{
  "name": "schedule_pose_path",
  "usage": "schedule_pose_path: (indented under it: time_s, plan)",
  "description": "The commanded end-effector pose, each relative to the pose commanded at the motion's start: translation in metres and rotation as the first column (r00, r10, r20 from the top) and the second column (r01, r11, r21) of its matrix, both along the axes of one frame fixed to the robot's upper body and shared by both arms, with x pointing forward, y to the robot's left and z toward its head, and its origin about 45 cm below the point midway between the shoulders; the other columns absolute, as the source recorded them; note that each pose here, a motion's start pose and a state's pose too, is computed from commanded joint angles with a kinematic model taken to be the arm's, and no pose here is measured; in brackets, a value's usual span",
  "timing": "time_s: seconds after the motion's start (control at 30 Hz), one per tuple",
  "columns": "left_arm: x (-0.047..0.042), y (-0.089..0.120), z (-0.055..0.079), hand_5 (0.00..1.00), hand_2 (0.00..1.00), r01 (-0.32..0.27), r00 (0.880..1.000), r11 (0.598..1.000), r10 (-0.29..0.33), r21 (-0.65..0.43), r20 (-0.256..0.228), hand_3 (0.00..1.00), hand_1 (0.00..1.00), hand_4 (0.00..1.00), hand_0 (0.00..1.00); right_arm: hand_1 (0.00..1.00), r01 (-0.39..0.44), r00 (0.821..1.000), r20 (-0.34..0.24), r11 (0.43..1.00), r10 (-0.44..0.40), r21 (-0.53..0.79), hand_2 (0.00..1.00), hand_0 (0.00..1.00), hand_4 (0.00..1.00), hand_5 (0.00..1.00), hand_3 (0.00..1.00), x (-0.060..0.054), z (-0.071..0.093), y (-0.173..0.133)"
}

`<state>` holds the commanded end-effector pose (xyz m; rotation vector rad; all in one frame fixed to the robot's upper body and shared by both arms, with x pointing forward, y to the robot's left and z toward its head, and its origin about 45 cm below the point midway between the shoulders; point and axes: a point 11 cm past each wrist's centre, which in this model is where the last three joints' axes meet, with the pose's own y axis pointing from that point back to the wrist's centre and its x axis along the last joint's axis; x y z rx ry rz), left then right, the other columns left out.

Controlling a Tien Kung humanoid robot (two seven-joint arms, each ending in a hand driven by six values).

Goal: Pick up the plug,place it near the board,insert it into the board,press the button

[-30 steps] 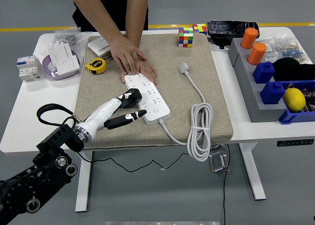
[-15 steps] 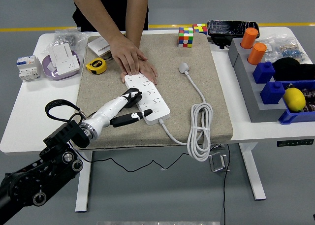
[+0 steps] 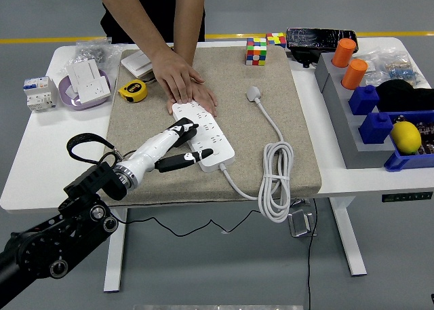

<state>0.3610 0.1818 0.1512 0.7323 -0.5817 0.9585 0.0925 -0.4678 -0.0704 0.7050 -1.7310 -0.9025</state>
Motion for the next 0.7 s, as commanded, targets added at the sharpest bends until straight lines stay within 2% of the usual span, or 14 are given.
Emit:
schedule_pose_path:
  time_s: [0.37, 0.7]
  plan:
    - [0.0079, -0.014, 0.002, 0.998, 0.998, 0.054, 0.999, 0.998, -0.054, 0.04, 0.009, 0.984, 0.998, 0.998, 0.998, 0.955, -0.004, 1.0, 0.001, 1.0, 0.004, -0.003, 0.888, 0.998, 0.998, 0.998, 0.924, 0.001, 0.001, -0.001]
    - [0.0146, -0.018, 0.0, 0.998, 0.998, 0.078, 0.997, 0.993, -0.079, 0.088, 0.009, 0.981, 0.998, 0.998, 0.998, 0.955, -0.007, 1.0, -0.009, 1.0, 0.007, -0.007, 0.887, 0.998, 0.998, 0.998, 0.924, -0.003, 0.0, -0.002]
